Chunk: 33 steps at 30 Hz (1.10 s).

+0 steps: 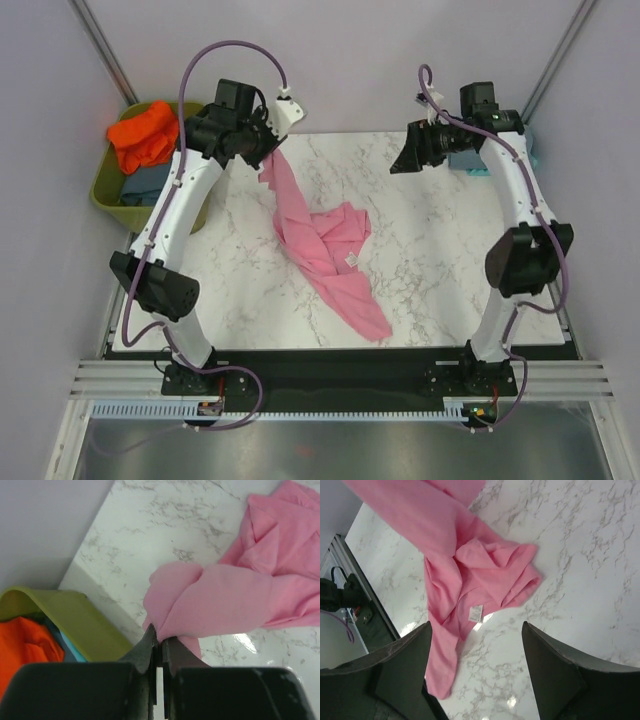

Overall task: Fold and stack the t-shirts
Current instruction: Flatten the tshirt out

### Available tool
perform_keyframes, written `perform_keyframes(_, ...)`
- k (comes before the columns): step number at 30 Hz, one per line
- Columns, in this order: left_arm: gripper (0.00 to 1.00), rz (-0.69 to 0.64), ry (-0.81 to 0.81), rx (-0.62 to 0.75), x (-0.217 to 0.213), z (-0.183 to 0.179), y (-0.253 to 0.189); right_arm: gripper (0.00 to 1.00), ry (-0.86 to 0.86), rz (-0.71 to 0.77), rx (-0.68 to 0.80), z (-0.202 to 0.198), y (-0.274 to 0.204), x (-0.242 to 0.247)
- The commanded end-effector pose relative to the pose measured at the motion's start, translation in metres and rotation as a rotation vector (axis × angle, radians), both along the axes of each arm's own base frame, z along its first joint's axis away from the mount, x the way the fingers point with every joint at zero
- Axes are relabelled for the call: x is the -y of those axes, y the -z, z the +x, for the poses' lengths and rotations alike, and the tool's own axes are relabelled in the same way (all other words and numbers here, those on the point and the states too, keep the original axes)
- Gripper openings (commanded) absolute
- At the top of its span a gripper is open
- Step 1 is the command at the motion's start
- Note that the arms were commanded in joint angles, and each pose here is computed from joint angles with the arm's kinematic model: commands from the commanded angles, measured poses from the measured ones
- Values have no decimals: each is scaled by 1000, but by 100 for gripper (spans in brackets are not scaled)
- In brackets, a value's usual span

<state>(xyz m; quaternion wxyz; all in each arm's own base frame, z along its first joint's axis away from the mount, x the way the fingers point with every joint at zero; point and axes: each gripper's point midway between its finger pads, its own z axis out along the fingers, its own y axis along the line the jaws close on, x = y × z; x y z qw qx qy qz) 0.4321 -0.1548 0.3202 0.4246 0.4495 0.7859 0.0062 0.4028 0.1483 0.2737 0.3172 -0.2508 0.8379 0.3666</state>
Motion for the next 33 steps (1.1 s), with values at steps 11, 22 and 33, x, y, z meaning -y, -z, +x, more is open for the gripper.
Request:
perform_keyframes(11, 2, 23, -14, -156, -18, -25, 46, 70, -141, 126, -244, 69, 130, -53)
perform_keyframes(22, 2, 44, -52, -208, -21, -20, 66, 70, -194, 116, -301, 81, 194, -82)
perform_keyframes(33, 2, 40, -73, -233, -22, -21, 73, 67, -184, 103, -331, 94, 242, -102)
